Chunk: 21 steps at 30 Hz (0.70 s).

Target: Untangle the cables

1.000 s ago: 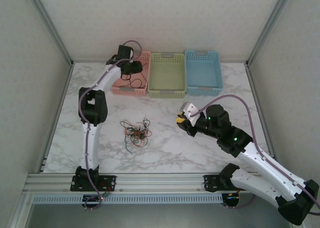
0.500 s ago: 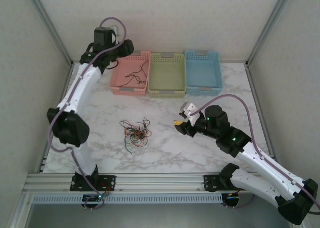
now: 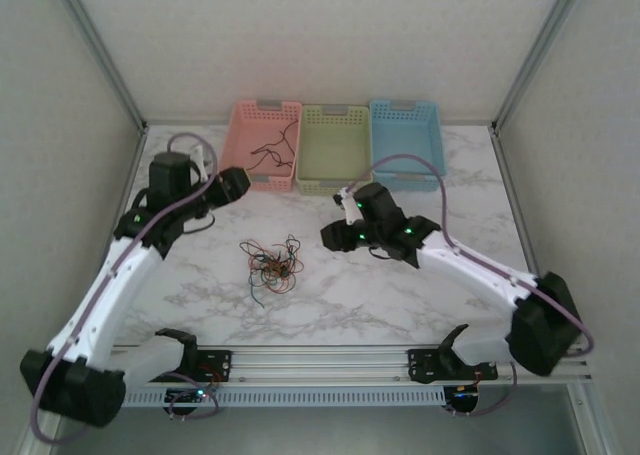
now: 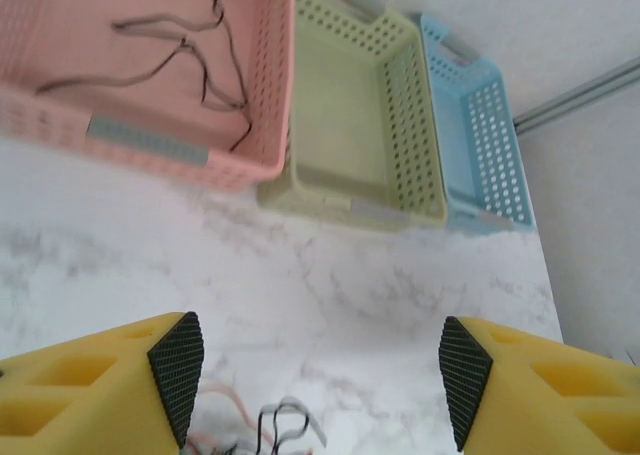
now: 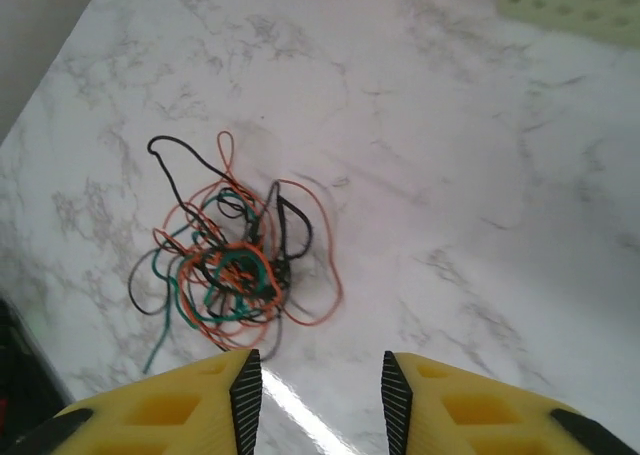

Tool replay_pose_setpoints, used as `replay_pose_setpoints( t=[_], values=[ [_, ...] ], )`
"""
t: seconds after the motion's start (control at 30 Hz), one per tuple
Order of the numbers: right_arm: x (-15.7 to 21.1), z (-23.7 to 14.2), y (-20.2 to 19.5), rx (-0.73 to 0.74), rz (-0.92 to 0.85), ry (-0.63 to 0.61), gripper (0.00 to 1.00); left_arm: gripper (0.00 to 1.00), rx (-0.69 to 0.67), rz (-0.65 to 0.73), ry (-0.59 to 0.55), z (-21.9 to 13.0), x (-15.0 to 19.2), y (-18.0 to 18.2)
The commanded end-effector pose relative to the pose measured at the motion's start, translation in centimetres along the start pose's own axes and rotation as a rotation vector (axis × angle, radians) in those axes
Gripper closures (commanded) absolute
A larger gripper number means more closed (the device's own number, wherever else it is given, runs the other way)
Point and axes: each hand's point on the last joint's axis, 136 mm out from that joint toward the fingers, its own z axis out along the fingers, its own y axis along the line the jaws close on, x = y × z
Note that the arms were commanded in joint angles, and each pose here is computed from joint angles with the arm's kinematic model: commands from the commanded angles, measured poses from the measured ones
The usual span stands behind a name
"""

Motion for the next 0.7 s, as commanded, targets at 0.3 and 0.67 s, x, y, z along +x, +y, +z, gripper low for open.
replay_pose_setpoints(
  t=[0.3,0.67],
  values=[
    [2.4,8.3,5.3,0.045,0.079,0.292,0.59,0.31,-0.176,-0.218,0.128,0.4,11.9,9.6],
    [3.9,9.2,3.0,0.164,0.066,0.341,0.81,0.32,-0.146,-0.294,0.203,3.6,14.5,10.6]
  ],
)
